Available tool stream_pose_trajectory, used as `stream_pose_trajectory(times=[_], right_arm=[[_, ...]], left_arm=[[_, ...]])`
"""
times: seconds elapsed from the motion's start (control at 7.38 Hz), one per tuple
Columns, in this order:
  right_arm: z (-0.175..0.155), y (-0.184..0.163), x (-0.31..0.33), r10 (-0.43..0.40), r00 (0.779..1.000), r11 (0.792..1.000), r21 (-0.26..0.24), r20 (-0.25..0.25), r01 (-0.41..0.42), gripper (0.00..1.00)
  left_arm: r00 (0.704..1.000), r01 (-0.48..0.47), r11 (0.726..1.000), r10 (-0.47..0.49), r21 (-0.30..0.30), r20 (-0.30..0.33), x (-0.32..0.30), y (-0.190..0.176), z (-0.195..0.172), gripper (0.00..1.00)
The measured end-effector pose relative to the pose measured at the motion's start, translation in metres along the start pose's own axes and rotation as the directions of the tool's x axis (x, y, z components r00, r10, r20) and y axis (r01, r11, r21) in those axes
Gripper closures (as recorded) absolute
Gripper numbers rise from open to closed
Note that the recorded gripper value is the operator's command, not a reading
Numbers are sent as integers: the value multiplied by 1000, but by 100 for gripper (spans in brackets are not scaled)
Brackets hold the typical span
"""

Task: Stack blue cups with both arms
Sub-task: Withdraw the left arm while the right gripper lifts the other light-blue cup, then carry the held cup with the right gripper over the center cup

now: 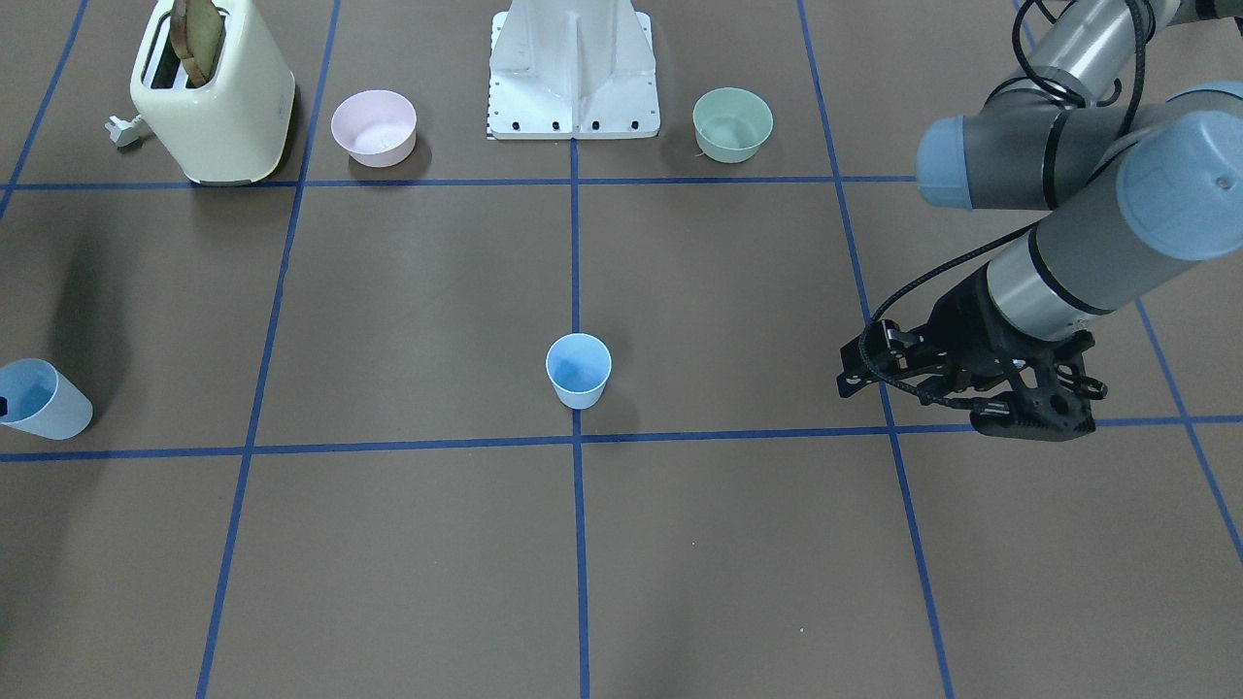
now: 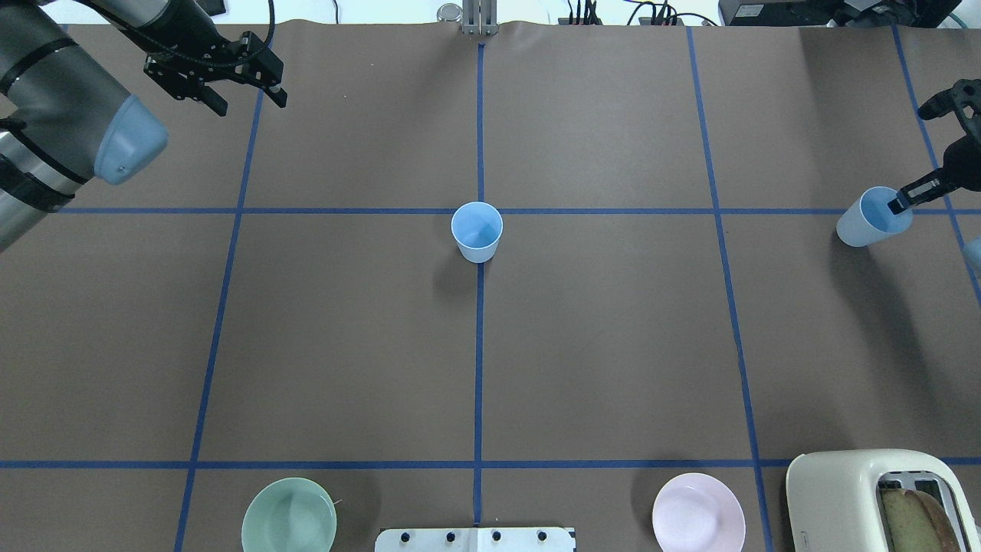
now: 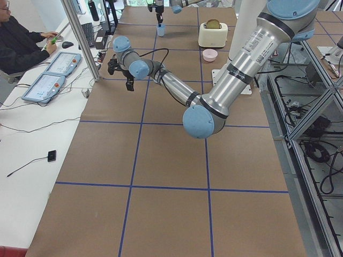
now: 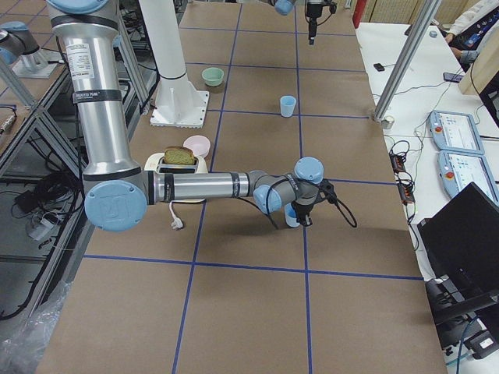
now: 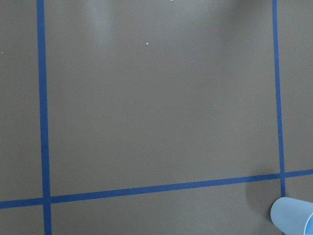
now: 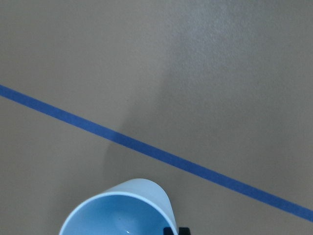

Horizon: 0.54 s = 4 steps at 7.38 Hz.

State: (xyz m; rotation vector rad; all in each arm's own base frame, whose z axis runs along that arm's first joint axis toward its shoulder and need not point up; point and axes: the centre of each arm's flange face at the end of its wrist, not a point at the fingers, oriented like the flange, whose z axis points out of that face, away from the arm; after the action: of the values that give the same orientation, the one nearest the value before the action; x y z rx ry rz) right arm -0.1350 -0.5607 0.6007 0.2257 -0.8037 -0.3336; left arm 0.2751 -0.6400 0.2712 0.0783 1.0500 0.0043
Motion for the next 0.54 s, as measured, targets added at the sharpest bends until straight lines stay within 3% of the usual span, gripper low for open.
stream_pose_trajectory(times=[0.54], right_arm=[[-42,-71,-46,28,999,999,18,27,-29,100]], left_arm=[[992,-101,995,99,11,83,-108,4,-33,3]])
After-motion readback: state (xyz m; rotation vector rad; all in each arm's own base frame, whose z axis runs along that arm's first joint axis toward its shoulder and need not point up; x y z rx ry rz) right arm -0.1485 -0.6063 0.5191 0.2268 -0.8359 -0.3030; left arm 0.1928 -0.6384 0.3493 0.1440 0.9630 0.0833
